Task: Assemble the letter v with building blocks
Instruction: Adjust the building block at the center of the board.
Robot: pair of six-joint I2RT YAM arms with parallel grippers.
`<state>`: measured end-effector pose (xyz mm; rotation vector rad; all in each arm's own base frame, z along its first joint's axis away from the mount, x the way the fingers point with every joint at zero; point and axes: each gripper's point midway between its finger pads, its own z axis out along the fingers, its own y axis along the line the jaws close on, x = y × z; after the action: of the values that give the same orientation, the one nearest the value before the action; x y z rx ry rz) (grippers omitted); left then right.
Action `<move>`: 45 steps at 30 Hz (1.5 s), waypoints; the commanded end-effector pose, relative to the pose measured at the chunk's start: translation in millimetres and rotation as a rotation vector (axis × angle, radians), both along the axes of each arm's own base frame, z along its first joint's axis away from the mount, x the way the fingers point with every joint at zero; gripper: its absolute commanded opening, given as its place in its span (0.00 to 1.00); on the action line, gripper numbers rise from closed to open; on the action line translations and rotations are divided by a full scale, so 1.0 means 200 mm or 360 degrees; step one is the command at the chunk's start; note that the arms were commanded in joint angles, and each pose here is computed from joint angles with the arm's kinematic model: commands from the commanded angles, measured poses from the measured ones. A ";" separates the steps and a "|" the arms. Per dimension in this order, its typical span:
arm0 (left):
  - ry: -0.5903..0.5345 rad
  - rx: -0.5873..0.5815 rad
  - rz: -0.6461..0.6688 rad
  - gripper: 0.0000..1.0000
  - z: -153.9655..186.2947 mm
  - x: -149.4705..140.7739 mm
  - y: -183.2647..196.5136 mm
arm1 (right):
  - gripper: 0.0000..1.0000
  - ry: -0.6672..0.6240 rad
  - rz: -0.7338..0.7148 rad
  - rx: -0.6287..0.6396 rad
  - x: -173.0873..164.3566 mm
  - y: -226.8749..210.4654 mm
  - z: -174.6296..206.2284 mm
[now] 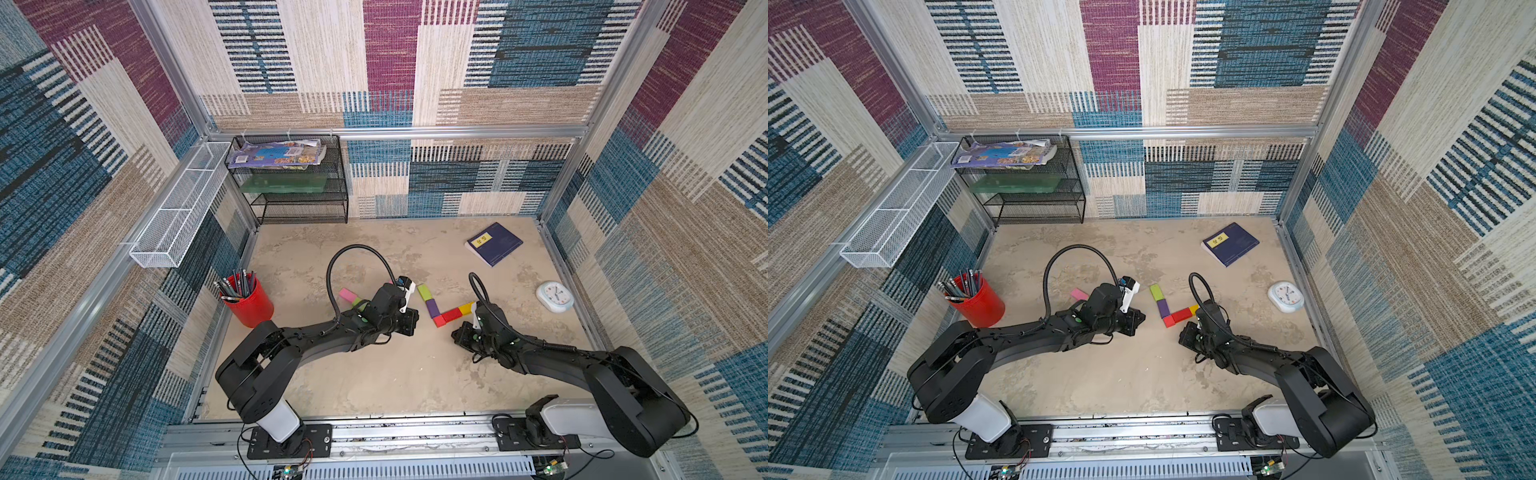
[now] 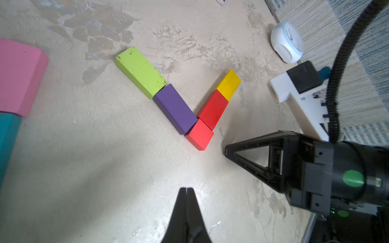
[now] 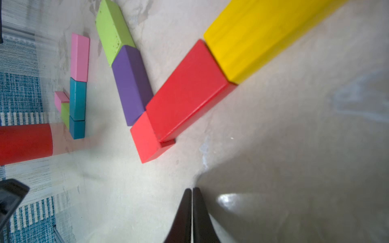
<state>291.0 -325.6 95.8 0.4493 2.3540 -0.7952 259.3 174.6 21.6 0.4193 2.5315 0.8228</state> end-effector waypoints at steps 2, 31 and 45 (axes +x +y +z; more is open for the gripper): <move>-0.0049 0.0025 0.0024 0.00 0.00 0.01 0.03 | 0.09 -0.0027 -0.0035 0.0011 0.04 0.03 0.01; -0.0030 0.0082 0.0009 0.00 -0.03 0.00 0.07 | 0.08 0.0021 -0.0062 -0.0094 0.11 0.05 -0.04; -0.0334 0.0235 0.0301 0.99 0.24 0.07 0.33 | 0.95 -0.0576 -0.0331 -0.0588 0.23 -0.29 0.65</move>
<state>295.0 -295.3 133.2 0.4038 2.2722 -0.6807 304.5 169.8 140.3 0.3206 2.2450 0.6217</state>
